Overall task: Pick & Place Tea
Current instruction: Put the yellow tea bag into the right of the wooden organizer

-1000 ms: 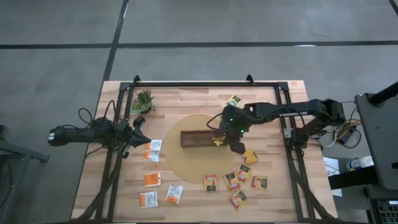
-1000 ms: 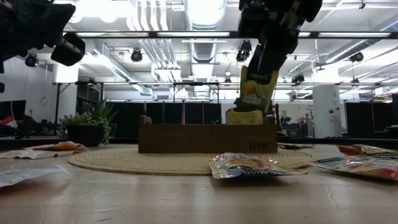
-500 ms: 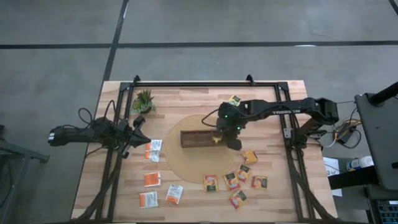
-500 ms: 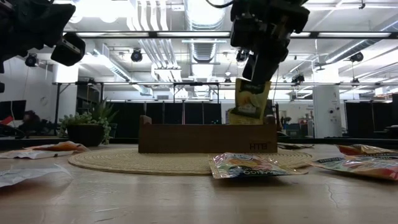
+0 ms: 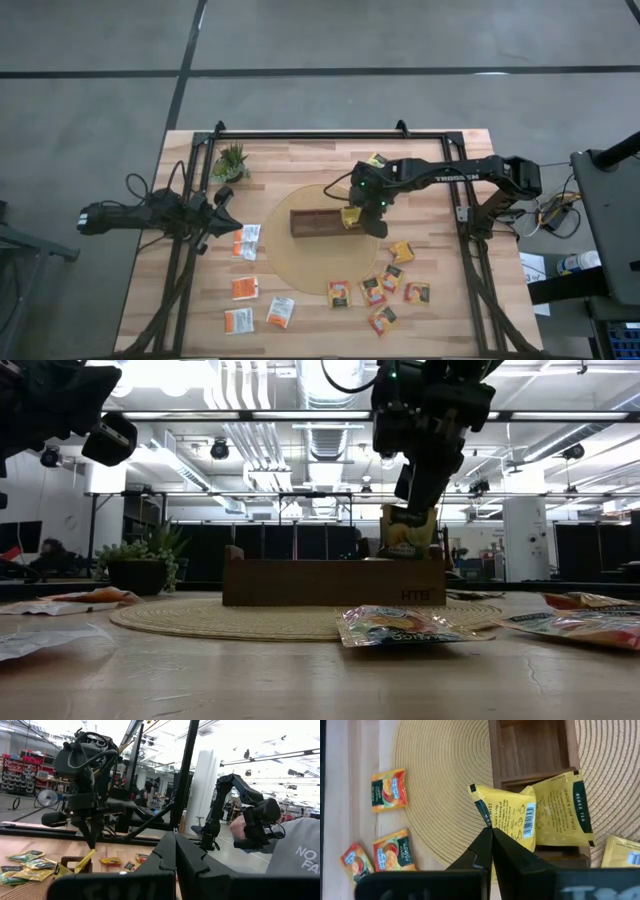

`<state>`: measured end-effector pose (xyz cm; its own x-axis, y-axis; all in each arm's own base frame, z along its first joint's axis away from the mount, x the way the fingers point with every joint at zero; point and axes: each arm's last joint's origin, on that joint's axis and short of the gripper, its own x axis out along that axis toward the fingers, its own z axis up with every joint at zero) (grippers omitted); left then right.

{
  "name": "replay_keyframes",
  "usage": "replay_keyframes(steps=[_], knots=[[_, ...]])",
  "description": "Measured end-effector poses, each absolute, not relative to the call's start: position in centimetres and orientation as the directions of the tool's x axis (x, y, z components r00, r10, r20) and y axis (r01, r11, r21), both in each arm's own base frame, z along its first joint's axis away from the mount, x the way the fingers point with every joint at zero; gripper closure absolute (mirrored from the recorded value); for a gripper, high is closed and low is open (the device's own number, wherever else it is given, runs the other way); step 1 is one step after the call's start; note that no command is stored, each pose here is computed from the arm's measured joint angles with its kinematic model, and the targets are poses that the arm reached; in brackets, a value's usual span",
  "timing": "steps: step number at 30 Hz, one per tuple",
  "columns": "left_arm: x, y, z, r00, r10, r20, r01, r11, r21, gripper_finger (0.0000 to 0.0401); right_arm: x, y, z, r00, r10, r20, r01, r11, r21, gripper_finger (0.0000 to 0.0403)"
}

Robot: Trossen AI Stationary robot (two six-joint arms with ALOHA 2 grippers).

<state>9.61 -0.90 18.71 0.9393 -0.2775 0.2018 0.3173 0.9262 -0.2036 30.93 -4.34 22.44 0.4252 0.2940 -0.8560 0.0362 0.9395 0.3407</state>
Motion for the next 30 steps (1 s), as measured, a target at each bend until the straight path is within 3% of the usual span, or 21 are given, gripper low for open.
replay_keyframes(steps=[30], knots=[[9.61, -0.89, 18.71, 0.939, -0.278, 0.202, 0.318, 0.926, -0.203, 0.0401, 30.96, -4.59, 22.42, 0.430, 0.251, -0.867, 0.033, 0.955, 0.293, 0.0382]])
